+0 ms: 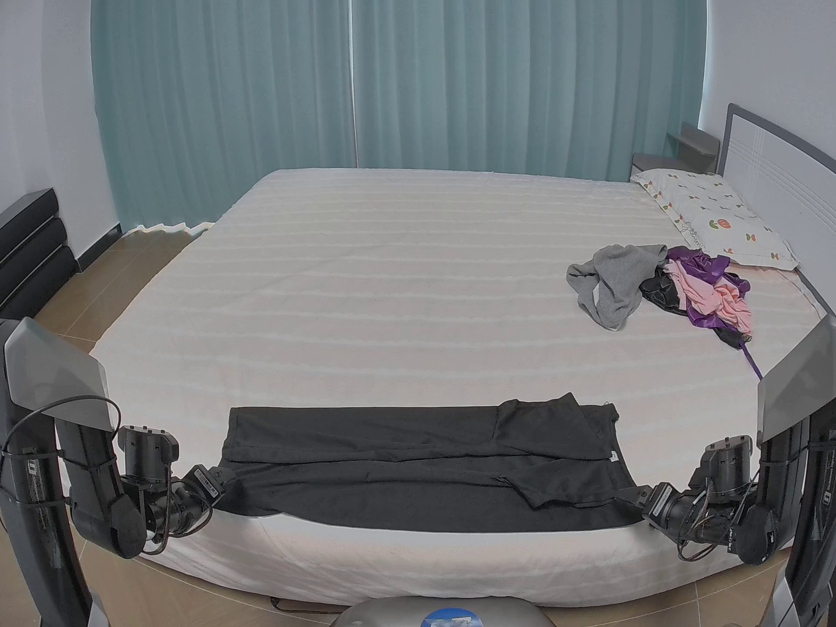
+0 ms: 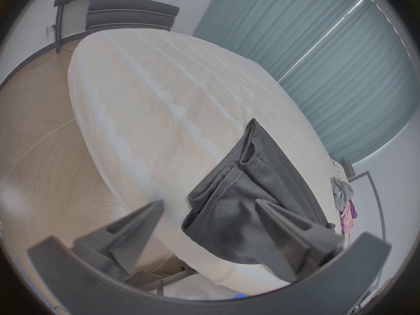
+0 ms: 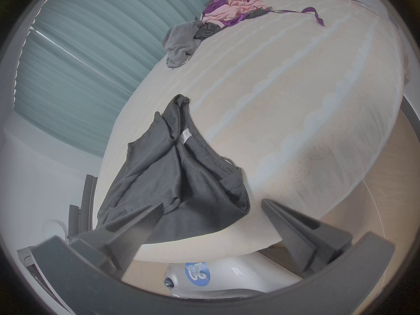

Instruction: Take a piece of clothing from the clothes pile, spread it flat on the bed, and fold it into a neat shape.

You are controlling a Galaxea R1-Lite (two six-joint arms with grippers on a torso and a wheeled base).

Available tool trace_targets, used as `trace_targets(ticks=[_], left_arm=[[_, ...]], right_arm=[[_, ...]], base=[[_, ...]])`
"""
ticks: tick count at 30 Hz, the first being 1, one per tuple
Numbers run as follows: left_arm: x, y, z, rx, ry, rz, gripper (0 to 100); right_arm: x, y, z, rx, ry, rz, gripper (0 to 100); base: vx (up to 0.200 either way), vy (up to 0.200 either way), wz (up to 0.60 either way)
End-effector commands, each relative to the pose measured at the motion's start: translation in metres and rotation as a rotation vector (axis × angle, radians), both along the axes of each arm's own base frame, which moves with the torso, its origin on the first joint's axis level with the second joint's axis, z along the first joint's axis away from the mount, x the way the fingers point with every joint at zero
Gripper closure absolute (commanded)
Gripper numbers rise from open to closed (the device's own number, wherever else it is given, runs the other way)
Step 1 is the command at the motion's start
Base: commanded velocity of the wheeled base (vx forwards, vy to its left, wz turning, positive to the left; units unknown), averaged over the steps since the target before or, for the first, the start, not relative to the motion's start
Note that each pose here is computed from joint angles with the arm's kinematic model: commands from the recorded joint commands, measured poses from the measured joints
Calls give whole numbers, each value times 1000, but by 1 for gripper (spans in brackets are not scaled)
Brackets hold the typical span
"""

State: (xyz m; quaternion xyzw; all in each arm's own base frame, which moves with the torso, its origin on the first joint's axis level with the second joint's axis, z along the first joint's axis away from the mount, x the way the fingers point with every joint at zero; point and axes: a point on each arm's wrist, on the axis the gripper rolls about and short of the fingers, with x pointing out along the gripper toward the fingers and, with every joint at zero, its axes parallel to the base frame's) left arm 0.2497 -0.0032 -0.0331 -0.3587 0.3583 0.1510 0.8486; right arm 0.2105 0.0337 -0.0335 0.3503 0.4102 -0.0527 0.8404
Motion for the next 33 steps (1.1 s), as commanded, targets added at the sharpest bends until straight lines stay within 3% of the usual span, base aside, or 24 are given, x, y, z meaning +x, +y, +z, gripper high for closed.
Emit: trace_targets(ticks=[1,6,10,17,26,33], left_arm=[[-2,4,-1,-6,8,20,0],[-6,17,7,-57,-11,29,0],[-15,27,29,-118,-78,1,0],[-12,25,29,-121,-85,-10,0],[-9,27,24,-128,-76,1,0],[-9,28,21,-129,-66,4,0]], right_arm=[[-2,-6,23,-8,-86,-34,0],[-3,-6,44,-19,-184,-56,0],[-6,-1,59,9,-241,-28,0],[-8,28,54,139,-192,26,0],[-5,31,42,209,-120,26,0],[-4,32,39,211,-108,26,0]], base=[[0,0,0],[0,0,0],[0,0,0],[0,0,0],[0,0,0],[0,200,0]])
